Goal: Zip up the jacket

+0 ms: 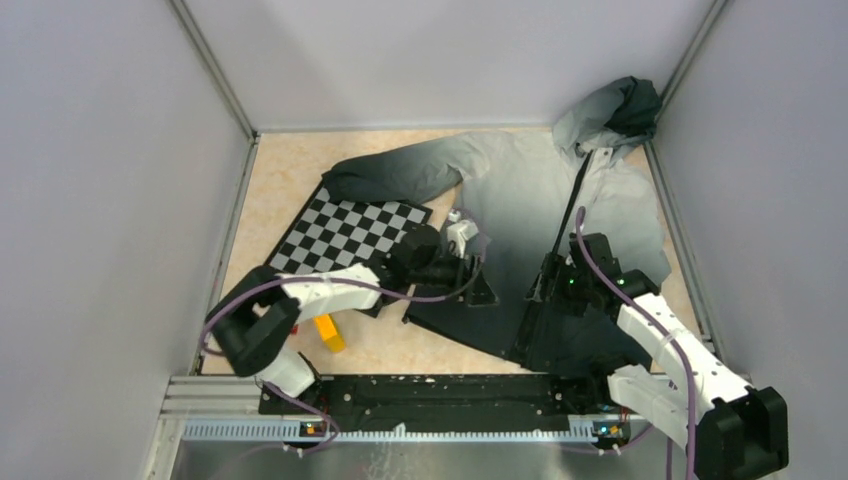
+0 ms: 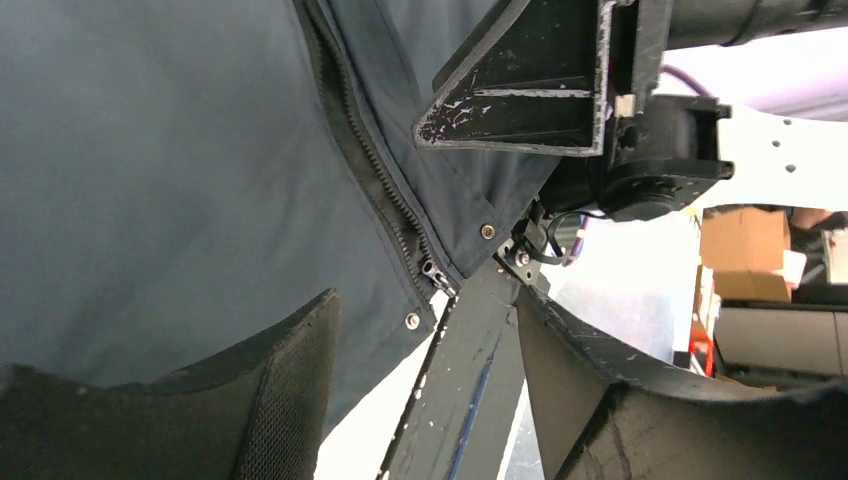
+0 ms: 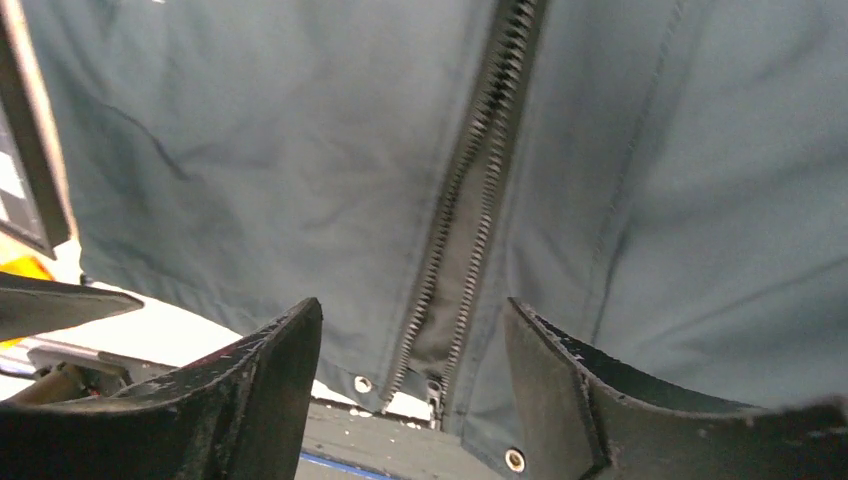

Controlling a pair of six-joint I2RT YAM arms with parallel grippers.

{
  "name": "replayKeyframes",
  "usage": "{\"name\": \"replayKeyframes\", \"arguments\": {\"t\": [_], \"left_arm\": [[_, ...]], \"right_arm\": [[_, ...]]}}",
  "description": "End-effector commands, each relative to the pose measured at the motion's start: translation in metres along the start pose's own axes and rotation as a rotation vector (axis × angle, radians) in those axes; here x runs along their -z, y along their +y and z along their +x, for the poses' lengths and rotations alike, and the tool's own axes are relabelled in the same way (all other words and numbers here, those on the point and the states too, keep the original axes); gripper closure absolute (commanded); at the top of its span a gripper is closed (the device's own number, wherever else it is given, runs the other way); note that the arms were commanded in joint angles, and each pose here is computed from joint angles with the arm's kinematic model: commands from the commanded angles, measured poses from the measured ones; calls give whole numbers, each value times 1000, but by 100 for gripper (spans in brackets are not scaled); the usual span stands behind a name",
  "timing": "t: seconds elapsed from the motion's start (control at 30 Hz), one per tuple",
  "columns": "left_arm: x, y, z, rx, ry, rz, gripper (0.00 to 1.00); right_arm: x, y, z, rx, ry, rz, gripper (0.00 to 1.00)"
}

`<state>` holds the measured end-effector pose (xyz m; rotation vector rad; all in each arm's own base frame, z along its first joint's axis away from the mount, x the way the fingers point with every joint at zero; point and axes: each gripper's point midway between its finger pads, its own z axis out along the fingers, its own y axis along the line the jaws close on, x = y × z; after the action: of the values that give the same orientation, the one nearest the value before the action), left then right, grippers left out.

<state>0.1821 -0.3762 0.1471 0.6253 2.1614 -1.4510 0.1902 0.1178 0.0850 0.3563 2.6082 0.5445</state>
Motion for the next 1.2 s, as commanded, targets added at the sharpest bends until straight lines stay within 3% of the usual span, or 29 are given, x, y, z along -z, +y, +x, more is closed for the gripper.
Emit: {"name": "replayKeyframes", "arguments": {"t": [0.0, 0.17, 0.3, 0.53, 0.7, 0.87, 0.93, 1.17], "left_arm": [[-41, -19, 4, -35, 37, 60, 33], [-85, -15, 34, -68, 135, 20, 37], [-112, 2, 45, -125, 184, -130, 39], [-128, 45, 42, -267, 201, -401, 42], [-134, 71, 47, -302, 227, -482, 43], [-139, 98, 47, -294, 264, -563, 59], [-141, 99, 42, -248, 257, -520, 66], [-132, 111, 15, -224, 206, -502, 69]], "right_arm": [[4, -21, 6, -68, -20, 94, 38], [12, -48, 1, -158, -81, 255, 44], [7, -48, -1, -203, -115, 247, 45], [-15, -56, 3, -219, -113, 256, 50], [-30, -60, 8, -191, -94, 251, 53], [-41, -57, 15, -156, -46, 223, 58], [-44, -58, 14, -131, -39, 228, 70], [-57, -51, -5, -106, -119, 182, 85]]}}
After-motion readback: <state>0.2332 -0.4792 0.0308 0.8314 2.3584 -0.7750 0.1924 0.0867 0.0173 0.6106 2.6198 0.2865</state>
